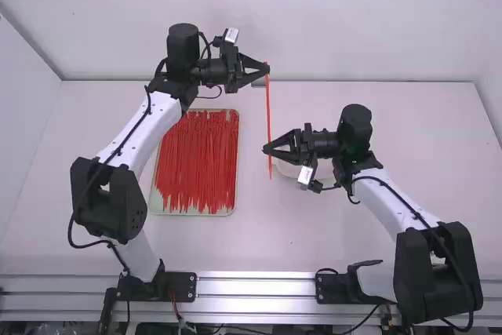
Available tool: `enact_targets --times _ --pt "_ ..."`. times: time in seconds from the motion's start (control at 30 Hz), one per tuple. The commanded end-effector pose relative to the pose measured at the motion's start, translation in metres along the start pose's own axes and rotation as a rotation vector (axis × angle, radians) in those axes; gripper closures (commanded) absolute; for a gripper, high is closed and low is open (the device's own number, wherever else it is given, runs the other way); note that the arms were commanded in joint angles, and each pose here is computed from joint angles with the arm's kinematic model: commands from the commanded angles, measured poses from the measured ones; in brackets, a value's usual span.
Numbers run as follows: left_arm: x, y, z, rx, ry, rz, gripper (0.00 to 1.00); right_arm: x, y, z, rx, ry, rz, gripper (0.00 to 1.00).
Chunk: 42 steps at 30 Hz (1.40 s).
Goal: Fasten the cable tie
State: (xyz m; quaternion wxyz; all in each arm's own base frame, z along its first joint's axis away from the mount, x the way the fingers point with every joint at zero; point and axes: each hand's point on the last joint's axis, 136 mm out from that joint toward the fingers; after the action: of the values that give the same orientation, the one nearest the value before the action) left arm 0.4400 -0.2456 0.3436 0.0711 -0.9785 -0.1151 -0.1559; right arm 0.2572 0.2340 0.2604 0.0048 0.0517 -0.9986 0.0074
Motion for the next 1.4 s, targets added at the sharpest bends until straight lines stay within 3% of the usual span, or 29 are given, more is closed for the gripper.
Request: enact_targets --times 0.0,0.27,0.4,0.53,0.7,1.03,1.37 --pt "-0.004 0.001 0.002 -0.011 0.012 0.023 0.98 -0.004 0.0 -0.009 -0.004 -0.024 -0.002 1.0" --pt "-0.004 0.001 0.002 -0.011 0.02 0.025 0.98 -0.003 0.0 -0.006 0.0 0.016 -0.005 1.0" --pt "-0.003 0.0 0.005 -0.008 0.019 0.021 0.98 -0.003 0.0 -0.007 0.0 0.166 -0.008 1.0" --pt "-0.004 0.0 0.007 -0.007 0.027 0.022 0.98 -0.006 -0.001 -0.008 -0.003 0.46 0.007 1.0" --pt "-0.003 -0.001 0.007 -0.006 0.027 0.018 0.98 -0.013 -0.005 -0.009 -0.016 0.624 0.046 1.0" --pt "-0.004 -0.001 0.006 -0.011 0.048 0.026 0.98 -0.003 0.005 -0.008 0.0 0.677 -0.002 1.0" --pt "-0.005 -0.002 0.0 -0.038 0.29 0.031 0.98 -0.003 0.005 -0.03 -0.029 0.959 -0.015 1.0"
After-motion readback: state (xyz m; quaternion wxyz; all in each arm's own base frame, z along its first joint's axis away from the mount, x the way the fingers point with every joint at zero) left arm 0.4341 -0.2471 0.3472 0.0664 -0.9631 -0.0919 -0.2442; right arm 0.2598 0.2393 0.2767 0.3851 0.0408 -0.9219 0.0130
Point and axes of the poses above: each hand's point on the last joint's axis, 136 mm out from that joint toward the fingers, its own y axis out along the fingers, its own z axis along the line the jaws close on, x = y × z, and after that the axes turned 3 degrees about y, right-handed
